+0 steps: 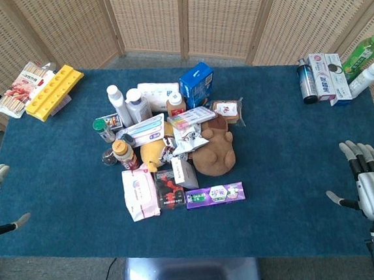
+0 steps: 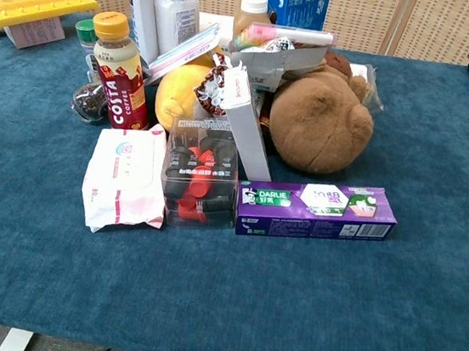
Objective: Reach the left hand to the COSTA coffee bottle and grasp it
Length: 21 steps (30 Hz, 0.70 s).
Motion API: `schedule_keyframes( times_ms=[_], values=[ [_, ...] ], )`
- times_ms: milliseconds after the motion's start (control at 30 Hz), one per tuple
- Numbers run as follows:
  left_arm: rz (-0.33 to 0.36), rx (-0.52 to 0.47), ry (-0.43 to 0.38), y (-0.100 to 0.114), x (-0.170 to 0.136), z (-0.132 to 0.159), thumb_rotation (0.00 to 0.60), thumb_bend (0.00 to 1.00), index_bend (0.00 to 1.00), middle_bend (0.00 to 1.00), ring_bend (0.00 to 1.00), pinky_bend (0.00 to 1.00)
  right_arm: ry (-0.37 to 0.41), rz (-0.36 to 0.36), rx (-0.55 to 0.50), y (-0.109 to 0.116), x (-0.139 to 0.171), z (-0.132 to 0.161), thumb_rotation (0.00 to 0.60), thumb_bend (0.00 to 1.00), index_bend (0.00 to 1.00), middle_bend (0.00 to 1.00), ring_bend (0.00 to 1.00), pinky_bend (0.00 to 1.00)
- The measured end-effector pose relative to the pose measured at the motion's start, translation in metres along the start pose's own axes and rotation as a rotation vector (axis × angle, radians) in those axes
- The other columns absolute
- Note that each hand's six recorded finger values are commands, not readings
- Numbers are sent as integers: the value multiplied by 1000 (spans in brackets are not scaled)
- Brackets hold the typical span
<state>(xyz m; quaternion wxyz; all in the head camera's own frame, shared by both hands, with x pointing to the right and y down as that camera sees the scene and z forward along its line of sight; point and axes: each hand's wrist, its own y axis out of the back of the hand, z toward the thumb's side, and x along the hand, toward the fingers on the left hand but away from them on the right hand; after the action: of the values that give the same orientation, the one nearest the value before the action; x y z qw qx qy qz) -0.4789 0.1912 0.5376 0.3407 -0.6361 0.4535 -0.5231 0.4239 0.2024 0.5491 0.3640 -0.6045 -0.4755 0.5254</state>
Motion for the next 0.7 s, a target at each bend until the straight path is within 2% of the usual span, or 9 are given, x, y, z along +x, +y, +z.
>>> schedule_keyframes(
  times_ms=[200,333,433,567,700],
  values=[
    [-17,-2,13,-5,1,-3,600,0,68,0,0,0,3,4,-1,-1,0,1,600,0,0,0,0,0],
    [-25,-41,25,-12,6,-2,600,0,74,0,0,0,1,1,-7,0,0,1,600,0,0,0,0,0],
    [-27,-106,43,-22,14,-1,600,0,83,0,0,0,1,0,-7,1,0,1,600,0,0,0,0,0],
    [-45,-230,59,-48,32,7,600,0,99,0,0,0,3,4,-6,0,1,1,600,0,0,0,0,0],
    [-55,-330,29,-73,53,29,600,0,100,0,0,0,3,4,-8,0,0,1,600,0,0,0,0,0]
  ],
)
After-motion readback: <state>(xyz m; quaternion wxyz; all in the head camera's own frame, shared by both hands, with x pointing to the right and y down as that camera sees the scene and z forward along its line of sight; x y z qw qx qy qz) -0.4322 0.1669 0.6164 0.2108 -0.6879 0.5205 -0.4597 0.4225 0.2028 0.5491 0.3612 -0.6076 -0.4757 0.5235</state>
